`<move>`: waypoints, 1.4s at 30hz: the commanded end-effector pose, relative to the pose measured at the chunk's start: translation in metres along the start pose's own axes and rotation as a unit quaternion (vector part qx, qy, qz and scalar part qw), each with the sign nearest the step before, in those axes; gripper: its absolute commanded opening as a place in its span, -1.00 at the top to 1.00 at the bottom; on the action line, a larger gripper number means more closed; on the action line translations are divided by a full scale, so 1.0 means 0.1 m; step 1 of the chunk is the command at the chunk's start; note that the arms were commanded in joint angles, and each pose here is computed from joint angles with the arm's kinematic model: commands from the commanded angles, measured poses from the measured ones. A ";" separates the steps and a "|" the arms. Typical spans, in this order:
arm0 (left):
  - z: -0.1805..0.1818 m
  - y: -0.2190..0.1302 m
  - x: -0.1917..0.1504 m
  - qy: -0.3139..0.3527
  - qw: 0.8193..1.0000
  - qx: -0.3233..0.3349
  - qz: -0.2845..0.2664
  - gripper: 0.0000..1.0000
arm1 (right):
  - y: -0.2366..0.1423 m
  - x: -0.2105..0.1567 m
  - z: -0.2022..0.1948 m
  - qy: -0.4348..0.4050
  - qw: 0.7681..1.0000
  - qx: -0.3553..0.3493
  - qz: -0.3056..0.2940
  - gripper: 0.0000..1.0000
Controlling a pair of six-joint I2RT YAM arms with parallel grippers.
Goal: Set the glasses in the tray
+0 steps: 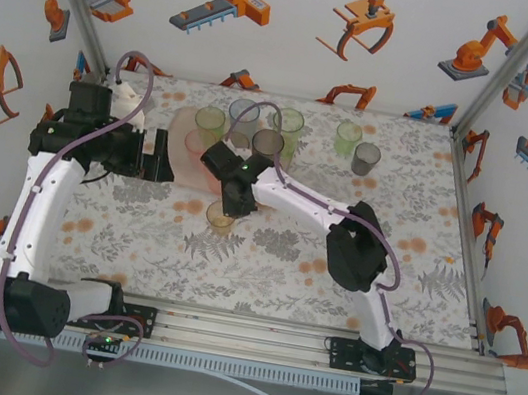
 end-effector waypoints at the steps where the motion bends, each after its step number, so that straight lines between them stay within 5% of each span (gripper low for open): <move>1: -0.04 0.06 -0.01 0.002 1.000 -0.027 0.010 -0.88 | 0.01 0.05 0.11 0.000 1.000 0.008 -0.013 0.85; 13: -0.05 0.27 -0.11 0.057 0.996 -0.048 0.048 -0.91 | -0.12 0.03 0.11 -0.001 1.000 0.017 -0.021 0.46; 26: -0.14 0.80 -0.32 0.128 0.987 -0.002 0.096 -0.87 | -1.26 0.16 -0.20 -0.006 0.997 0.016 -0.078 0.39; 33: -0.40 1.31 -0.35 0.164 0.979 0.014 0.118 -0.65 | -1.92 0.11 -0.81 0.049 0.989 -0.027 -0.140 0.39; 42: -0.67 1.58 -0.39 0.170 0.979 -0.016 0.115 -0.32 | -2.06 -0.11 -1.35 0.117 0.979 -0.061 -0.157 0.38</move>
Point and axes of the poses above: each hand's point on the last joint's axis, 136 mm out from that joint toward the fingers, its own y axis out along the fingers, its own z axis along the line the jaws close on, x = y × z, the point moved 5 cm from there along -y, back along the fingers, and after that the axes turned 4 degrees about -y, right-handed, at the moved point
